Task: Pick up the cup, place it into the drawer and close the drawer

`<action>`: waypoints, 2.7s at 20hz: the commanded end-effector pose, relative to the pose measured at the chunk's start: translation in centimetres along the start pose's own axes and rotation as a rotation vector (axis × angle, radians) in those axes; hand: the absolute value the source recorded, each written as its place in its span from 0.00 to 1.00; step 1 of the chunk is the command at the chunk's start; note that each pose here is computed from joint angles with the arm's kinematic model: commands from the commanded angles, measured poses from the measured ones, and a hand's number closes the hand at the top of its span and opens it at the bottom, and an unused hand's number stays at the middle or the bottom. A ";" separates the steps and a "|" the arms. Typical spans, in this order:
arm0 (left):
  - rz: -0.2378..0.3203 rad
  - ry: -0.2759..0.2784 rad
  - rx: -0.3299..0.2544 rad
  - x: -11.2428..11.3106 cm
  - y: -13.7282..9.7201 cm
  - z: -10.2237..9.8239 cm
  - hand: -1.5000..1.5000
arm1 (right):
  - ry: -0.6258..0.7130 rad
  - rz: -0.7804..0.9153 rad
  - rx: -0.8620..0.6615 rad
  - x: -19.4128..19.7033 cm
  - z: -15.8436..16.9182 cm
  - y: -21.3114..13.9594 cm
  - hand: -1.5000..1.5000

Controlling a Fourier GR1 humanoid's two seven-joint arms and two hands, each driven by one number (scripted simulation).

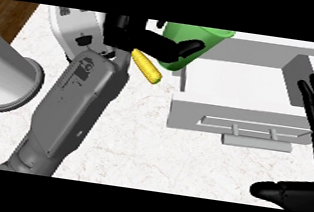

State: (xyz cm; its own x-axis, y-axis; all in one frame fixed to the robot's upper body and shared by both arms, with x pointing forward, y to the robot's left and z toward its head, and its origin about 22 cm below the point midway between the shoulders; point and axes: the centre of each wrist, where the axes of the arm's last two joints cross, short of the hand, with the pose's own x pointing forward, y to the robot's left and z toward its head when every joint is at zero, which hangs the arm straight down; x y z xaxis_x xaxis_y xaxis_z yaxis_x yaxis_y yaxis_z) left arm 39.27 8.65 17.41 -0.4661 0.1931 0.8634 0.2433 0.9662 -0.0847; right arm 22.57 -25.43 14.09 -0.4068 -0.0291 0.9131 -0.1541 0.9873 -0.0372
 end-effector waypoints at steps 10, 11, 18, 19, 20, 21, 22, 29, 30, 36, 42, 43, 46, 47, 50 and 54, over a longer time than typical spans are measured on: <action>-0.079 0.087 0.007 -2.4 -3.3 -4.0 1.00 | 0.004 -0.005 -0.002 -1.6 0.9 0.9 0.00; -0.070 0.087 0.023 -2.2 -4.5 -4.0 1.00 | 0.003 0.003 0.021 -1.4 0.4 -0.3 0.00; -0.135 0.152 0.009 -5.4 -5.0 -2.6 1.00 | -0.011 -0.004 0.031 -1.2 0.3 -1.1 0.00; -0.131 0.154 -0.015 -5.0 -5.2 -3.1 1.00 | -0.021 -0.011 0.032 -2.1 -0.8 0.4 0.00; -0.151 0.168 -0.018 -6.0 -4.6 -2.6 1.00 | -0.016 -0.003 0.037 -1.5 -0.7 0.0 0.00; -0.155 0.165 -0.005 -6.5 -4.6 -1.9 1.00 | -0.010 -0.019 0.045 -0.5 -0.3 0.7 0.00; -0.172 0.186 -0.027 -4.8 -5.9 -3.5 1.00 | -0.026 -0.014 0.030 -0.9 -0.5 -1.1 0.00; -0.242 0.186 -0.030 -6.5 -5.8 -2.1 1.00 | -0.035 -0.024 0.076 -1.3 0.3 1.3 0.00; -0.247 0.212 -0.063 -5.9 -5.8 -3.1 1.00 | -0.007 -0.032 0.055 -1.0 -1.1 0.3 0.00; -0.390 0.224 -0.042 -6.0 -6.9 -2.7 0.00 | -0.053 -0.037 0.082 -0.6 -1.5 1.0 0.00; -0.302 0.202 -0.047 -7.1 -6.3 -1.4 0.00 | -0.056 -0.071 0.088 -1.1 -2.0 1.3 0.00; -0.273 0.208 -0.058 -6.3 -6.7 -2.3 0.00 | -0.065 -0.077 0.077 -1.4 -2.3 2.4 0.00; -0.196 0.165 -0.053 -5.7 -7.6 -2.1 0.00 | -0.061 -0.114 0.102 0.2 -1.4 1.4 0.00; -0.154 0.148 -0.056 -5.9 -7.1 -2.1 0.00 | -0.045 -0.118 0.101 -0.8 -1.5 0.7 0.00; -0.080 0.104 -0.058 -5.1 -7.8 -2.2 0.00 | -0.021 -0.144 0.088 -0.5 -1.6 0.2 0.00; 0.005 0.102 -0.028 -5.3 -6.9 -2.5 0.00 | -0.038 -0.139 0.092 -0.5 -1.7 -0.9 0.00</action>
State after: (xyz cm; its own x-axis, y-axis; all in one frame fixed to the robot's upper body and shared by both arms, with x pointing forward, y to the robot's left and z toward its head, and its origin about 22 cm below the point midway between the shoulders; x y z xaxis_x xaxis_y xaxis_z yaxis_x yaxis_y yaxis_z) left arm 41.96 0.12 14.62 -0.3911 0.0982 0.9151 0.2547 0.9670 0.0051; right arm 23.79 -25.41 14.42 -0.4093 -0.1646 0.8974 -0.2955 0.9545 0.0404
